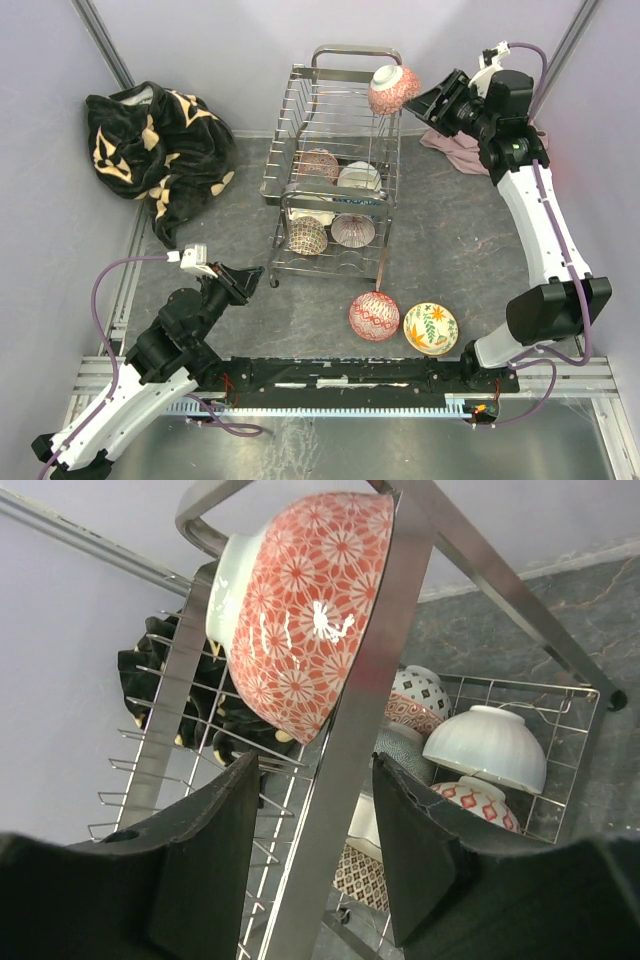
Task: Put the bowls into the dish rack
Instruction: Turn the bowl upside down on the dish rack.
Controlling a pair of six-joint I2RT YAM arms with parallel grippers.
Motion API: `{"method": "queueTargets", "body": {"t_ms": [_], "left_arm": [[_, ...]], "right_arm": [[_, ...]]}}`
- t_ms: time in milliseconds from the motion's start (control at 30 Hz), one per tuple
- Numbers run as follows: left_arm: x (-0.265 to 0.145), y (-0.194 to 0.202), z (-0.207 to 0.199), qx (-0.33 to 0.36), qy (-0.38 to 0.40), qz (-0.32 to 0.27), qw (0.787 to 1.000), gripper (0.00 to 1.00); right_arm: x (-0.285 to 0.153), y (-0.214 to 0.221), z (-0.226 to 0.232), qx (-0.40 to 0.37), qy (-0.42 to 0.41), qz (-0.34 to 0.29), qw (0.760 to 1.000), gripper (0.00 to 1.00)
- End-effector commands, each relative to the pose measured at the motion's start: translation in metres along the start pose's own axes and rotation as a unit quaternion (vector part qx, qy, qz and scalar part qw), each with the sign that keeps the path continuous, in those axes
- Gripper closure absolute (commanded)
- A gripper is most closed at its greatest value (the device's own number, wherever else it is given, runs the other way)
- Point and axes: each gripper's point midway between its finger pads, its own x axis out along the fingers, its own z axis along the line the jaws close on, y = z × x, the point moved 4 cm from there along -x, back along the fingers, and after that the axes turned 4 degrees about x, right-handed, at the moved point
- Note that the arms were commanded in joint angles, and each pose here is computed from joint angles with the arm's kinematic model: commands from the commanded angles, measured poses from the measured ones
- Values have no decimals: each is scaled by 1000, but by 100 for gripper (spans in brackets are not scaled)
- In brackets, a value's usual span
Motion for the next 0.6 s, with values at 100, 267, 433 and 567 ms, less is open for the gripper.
{"method": "queueTargets", "body": {"t_ms": [100, 267, 433, 567], "left_arm": [[-1, -9, -8, -17, 12, -14, 1000, 74], [-1, -10, -8, -15, 12, -13, 1000, 74], [-1, -11, -9, -15, 11, -15, 1000, 74], [-1, -11, -10, -14, 11, -14, 1000, 74]], "right_arm": [[-11, -24, 17, -33, -5, -48, 998, 43], [-9, -34, 19, -37, -12, -78, 996, 43], [10, -40, 19, -33, -14, -58, 998, 43], [23, -44, 23, -29, -33, -51, 998, 42]]}}
